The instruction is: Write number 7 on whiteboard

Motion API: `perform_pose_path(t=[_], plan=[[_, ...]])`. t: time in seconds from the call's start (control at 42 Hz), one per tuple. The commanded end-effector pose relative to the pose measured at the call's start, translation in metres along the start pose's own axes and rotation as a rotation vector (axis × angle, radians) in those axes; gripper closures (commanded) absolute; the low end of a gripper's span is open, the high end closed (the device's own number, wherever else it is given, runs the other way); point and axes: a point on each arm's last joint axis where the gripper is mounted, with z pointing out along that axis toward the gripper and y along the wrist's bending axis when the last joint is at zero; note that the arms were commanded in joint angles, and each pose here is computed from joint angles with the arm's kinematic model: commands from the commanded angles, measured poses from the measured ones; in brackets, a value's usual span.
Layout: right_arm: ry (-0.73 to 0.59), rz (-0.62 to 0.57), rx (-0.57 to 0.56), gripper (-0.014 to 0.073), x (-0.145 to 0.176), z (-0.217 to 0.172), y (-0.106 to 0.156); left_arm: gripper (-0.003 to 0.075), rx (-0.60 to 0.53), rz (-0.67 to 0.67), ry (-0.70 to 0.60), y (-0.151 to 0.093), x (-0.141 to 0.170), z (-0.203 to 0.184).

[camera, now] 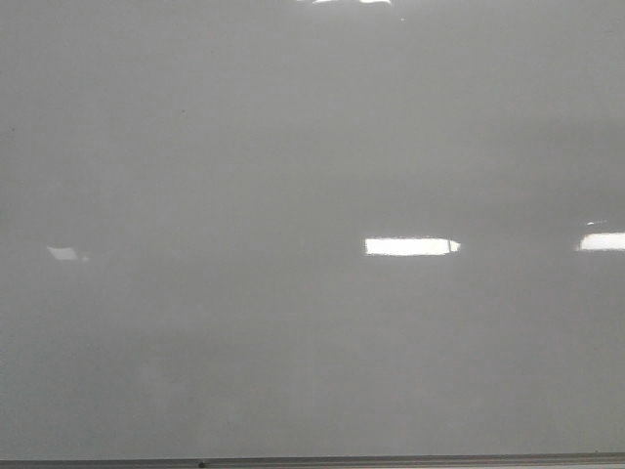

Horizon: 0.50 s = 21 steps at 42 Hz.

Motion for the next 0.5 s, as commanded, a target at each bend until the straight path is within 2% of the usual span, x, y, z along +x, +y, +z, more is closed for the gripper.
perform_pose_path(t=[0.0,0.286,0.476], plan=[[-0.094,-0.013,0.005,0.004,-0.018,-0.002,0.001,0.0051,-0.006,-0.01,-0.046,0.003,-0.024,0.015],[-0.094,-0.013,0.005,0.004,-0.018,-0.002,0.001,0.0051,-0.041,-0.042,-0.045,0.017,-0.036,0.066],[-0.094,-0.013,0.005,0.004,-0.018,-0.002,0.001,0.0051,-0.034,-0.031,-0.081,0.014,-0.038,0.085]])
